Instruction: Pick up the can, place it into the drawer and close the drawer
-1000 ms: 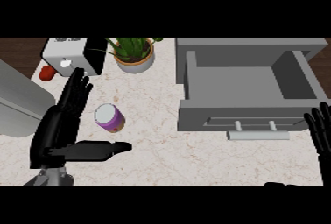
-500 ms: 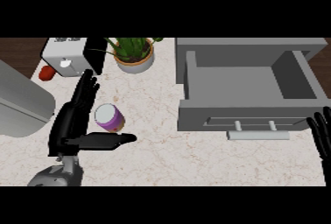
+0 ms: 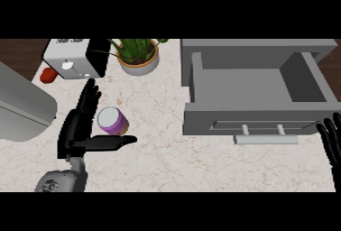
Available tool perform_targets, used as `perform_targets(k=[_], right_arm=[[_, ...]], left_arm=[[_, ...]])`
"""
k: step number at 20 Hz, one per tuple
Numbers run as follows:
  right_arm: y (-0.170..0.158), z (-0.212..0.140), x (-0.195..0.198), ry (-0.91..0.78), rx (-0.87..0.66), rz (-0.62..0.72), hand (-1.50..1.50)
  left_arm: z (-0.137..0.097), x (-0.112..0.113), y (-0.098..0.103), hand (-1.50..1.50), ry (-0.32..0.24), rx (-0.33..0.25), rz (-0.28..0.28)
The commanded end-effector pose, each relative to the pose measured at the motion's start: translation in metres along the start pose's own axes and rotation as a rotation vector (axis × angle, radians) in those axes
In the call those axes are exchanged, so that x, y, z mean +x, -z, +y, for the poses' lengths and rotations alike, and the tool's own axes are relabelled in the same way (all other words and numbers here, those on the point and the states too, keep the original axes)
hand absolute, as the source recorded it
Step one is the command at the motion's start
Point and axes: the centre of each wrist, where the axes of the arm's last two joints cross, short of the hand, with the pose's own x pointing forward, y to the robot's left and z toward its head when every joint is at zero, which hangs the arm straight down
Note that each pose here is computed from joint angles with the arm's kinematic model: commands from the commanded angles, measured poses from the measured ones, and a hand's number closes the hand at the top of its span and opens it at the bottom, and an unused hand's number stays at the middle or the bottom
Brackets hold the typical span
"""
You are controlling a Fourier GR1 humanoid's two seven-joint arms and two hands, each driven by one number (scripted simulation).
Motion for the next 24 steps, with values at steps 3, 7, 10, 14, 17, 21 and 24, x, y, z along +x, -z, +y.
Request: perform_targets(k=[3, 7, 10, 14, 17, 21, 24], right_arm=[[0.005, -0.022, -0.006, 0.009, 0.005, -0.009, -1.5], [-0.002, -0.005, -0.002, -0.012, -0.004, 0.008, -1.5], [0.017, -0.007, -0.01, 0.002, 0.004, -0.003, -1.5], [0.013, -0.002, 0.006, -0.007, -0.003, -0.015, -1.5], [0.009, -0.015, 0.005, 0.011, 0.011, 0.002, -1.5], [0.01, 0.013, -0.007, -0.013, -0.003, -0.017, -1.5], [0.004, -0.018, 0.012, -0.015, 0.009, -0.018, -1.5]], left_arm=[[0.006, -0.033, 0.013, -1.5, 0.009, 0.022, 0.022], [0.033, -0.056, 0.0, -1.5, 0.023, 0.038, 0.024], [0.018, -0.061, -0.012, -1.5, 0.021, 0.036, 0.038], [0.021, -0.088, -0.005, -1.5, 0.036, 0.037, 0.021], [0.043, -0.1, -0.013, -1.5, 0.032, 0.036, 0.045], [0.03, -0.104, -0.007, -1.5, 0.016, 0.035, 0.053], [0.046, -0.103, -0.018, -1.5, 0.039, 0.015, 0.064]])
